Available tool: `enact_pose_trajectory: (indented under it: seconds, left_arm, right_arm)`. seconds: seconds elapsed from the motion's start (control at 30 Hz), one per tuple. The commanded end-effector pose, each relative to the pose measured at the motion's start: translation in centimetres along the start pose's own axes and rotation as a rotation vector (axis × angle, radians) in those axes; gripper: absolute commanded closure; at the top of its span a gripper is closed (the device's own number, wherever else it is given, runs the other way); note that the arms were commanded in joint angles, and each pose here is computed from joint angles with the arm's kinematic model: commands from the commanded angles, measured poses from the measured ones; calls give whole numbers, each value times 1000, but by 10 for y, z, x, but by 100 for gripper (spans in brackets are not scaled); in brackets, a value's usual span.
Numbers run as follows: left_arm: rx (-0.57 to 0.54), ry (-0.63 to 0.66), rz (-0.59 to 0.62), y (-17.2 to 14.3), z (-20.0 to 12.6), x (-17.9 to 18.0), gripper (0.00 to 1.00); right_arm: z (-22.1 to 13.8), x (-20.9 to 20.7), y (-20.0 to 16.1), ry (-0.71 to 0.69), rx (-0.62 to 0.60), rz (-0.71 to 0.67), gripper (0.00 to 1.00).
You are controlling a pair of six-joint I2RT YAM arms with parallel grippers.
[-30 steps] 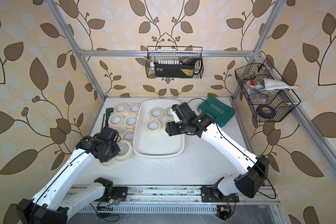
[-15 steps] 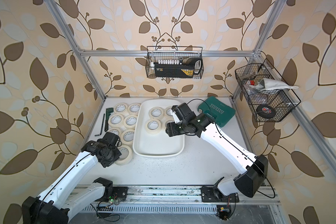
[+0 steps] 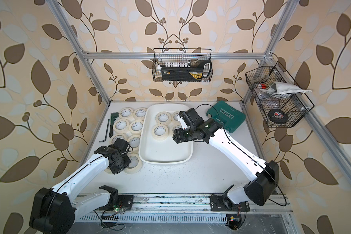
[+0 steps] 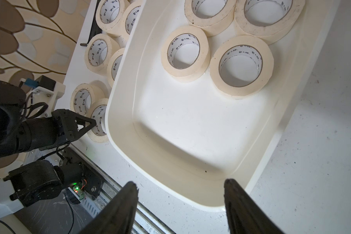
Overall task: Take out the art tape in the storage box
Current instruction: Place the art tape at the center of the board.
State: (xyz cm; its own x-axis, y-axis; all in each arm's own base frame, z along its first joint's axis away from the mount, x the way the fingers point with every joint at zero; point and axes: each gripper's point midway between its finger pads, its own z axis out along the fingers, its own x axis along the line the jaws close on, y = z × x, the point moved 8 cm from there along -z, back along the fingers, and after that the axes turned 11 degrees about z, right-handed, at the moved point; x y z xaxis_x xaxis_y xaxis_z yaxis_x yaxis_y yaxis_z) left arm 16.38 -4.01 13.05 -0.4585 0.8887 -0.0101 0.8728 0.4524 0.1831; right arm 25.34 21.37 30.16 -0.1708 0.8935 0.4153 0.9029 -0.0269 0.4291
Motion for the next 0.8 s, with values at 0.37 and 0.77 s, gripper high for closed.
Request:
enact_pose_trajectory:
  seconds: [0.37, 0.77]
  left_arm:
    - [-3, -9, 5, 5, 10, -6, 70]
    - [-146, -19, 10, 27, -49, -6, 42]
  right_arm:
    - [8, -7, -4, -13, 26, 19, 31]
    - [5, -10, -5, -15, 19, 25, 30]
